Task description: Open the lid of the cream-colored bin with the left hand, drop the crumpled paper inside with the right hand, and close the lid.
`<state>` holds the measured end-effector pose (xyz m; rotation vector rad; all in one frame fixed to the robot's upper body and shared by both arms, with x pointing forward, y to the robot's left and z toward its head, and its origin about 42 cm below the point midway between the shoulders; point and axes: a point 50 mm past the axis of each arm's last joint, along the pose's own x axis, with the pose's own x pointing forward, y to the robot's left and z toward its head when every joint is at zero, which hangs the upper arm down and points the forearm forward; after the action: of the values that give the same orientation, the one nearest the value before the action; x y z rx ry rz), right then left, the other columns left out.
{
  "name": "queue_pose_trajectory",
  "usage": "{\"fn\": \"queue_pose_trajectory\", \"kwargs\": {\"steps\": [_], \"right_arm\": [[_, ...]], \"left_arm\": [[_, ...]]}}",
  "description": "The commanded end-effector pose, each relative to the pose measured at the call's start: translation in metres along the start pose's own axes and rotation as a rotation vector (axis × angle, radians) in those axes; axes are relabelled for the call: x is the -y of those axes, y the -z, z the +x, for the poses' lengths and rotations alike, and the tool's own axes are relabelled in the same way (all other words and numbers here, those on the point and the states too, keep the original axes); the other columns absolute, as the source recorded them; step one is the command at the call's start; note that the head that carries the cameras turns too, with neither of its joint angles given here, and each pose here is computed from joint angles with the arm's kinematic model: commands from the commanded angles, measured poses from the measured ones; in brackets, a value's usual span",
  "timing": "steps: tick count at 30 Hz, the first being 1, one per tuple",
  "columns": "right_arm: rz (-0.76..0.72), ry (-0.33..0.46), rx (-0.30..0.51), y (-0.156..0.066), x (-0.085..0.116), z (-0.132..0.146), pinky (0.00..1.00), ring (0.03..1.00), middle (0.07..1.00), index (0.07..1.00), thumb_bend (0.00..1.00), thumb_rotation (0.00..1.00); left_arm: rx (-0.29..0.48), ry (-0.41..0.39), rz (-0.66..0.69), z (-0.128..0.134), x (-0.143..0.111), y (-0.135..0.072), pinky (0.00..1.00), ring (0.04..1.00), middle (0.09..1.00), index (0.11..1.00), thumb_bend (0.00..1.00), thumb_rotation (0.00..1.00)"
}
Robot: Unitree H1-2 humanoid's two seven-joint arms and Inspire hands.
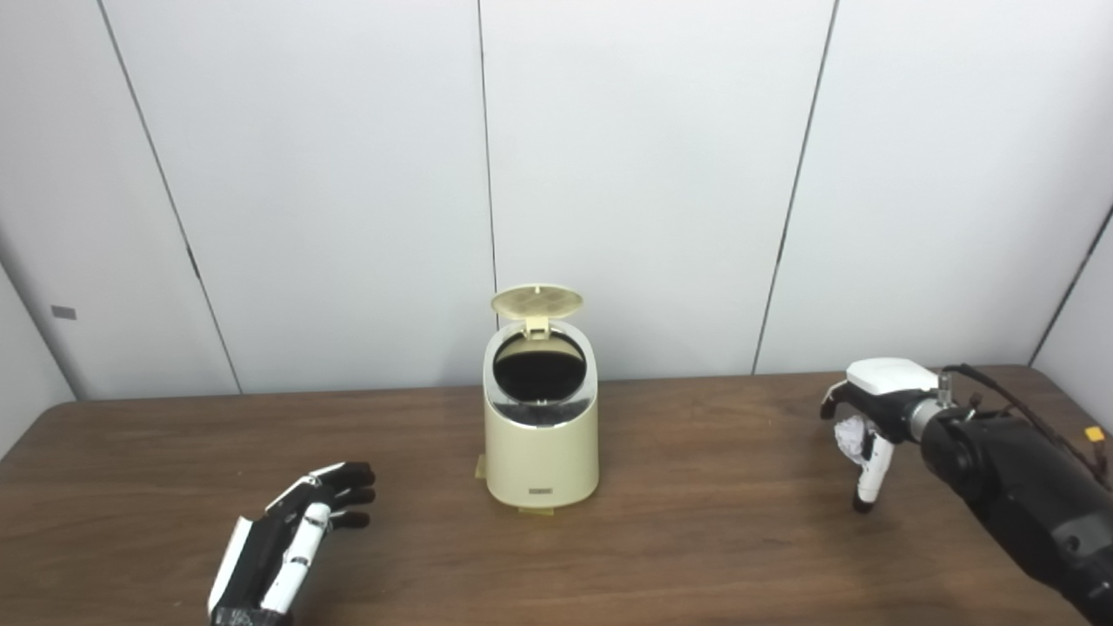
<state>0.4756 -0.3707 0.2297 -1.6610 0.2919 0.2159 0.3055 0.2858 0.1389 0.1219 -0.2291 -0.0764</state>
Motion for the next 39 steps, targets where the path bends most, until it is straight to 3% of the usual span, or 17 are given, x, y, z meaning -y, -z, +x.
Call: {"fn": "queue_pose_trajectory", "kwargs": {"steps": [1, 6, 12, 13, 14, 15, 18, 29, 39], "right_arm": [[-0.063, 0.037, -0.060, 0.027, 0.015, -0.001, 0.59, 0.732, 0.803, 0.734, 0.91, 0.13], [-0.073, 0.034, -0.038, 0.030, 0.014, 0.003, 0.52, 0.650, 0.737, 0.723, 0.91, 0.09], [-0.103, 0.027, -0.025, 0.034, 0.012, 0.009, 0.51, 0.632, 0.747, 0.688, 0.87, 0.02], [-0.111, 0.033, -0.024, 0.033, 0.012, 0.009, 0.47, 0.577, 0.692, 0.648, 0.84, 0.01], [-0.120, 0.049, -0.033, 0.032, 0.011, 0.010, 0.44, 0.553, 0.664, 0.572, 0.69, 0.06], [-0.121, 0.064, -0.050, 0.031, 0.010, 0.011, 0.42, 0.529, 0.644, 0.530, 0.60, 0.09], [-0.108, 0.100, -0.105, 0.028, 0.006, 0.014, 0.33, 0.425, 0.530, 0.504, 0.53, 0.01], [-0.112, 0.081, -0.145, 0.023, 0.008, 0.013, 0.31, 0.405, 0.505, 0.506, 0.52, 0.00], [-0.090, 0.102, -0.109, 0.020, 0.011, 0.006, 0.28, 0.380, 0.472, 0.519, 0.52, 0.00]], "left_arm": [[0.094, -0.005, 0.023, 0.010, -0.004, -0.021, 0.66, 0.738, 0.752, 0.750, 0.24, 0.73], [0.099, -0.008, 0.025, 0.009, -0.004, -0.022, 0.66, 0.743, 0.756, 0.750, 0.23, 0.74], [0.099, -0.005, 0.014, 0.009, -0.005, -0.021, 0.65, 0.742, 0.758, 0.753, 0.24, 0.75], [0.100, -0.003, 0.011, 0.009, -0.005, -0.021, 0.66, 0.745, 0.761, 0.756, 0.24, 0.74], [0.099, -0.002, 0.008, 0.009, -0.005, -0.021, 0.66, 0.745, 0.762, 0.758, 0.24, 0.74], [0.098, -0.003, 0.008, 0.009, -0.005, -0.021, 0.66, 0.745, 0.763, 0.758, 0.24, 0.74], [0.099, -0.010, 0.014, 0.009, -0.005, -0.021, 0.67, 0.745, 0.760, 0.756, 0.25, 0.73], [0.095, -0.013, 0.007, 0.007, -0.005, -0.024, 0.67, 0.740, 0.756, 0.753, 0.24, 0.73], [0.097, -0.011, 0.012, 0.008, -0.005, -0.024, 0.66, 0.745, 0.760, 0.754, 0.25, 0.73]]}}
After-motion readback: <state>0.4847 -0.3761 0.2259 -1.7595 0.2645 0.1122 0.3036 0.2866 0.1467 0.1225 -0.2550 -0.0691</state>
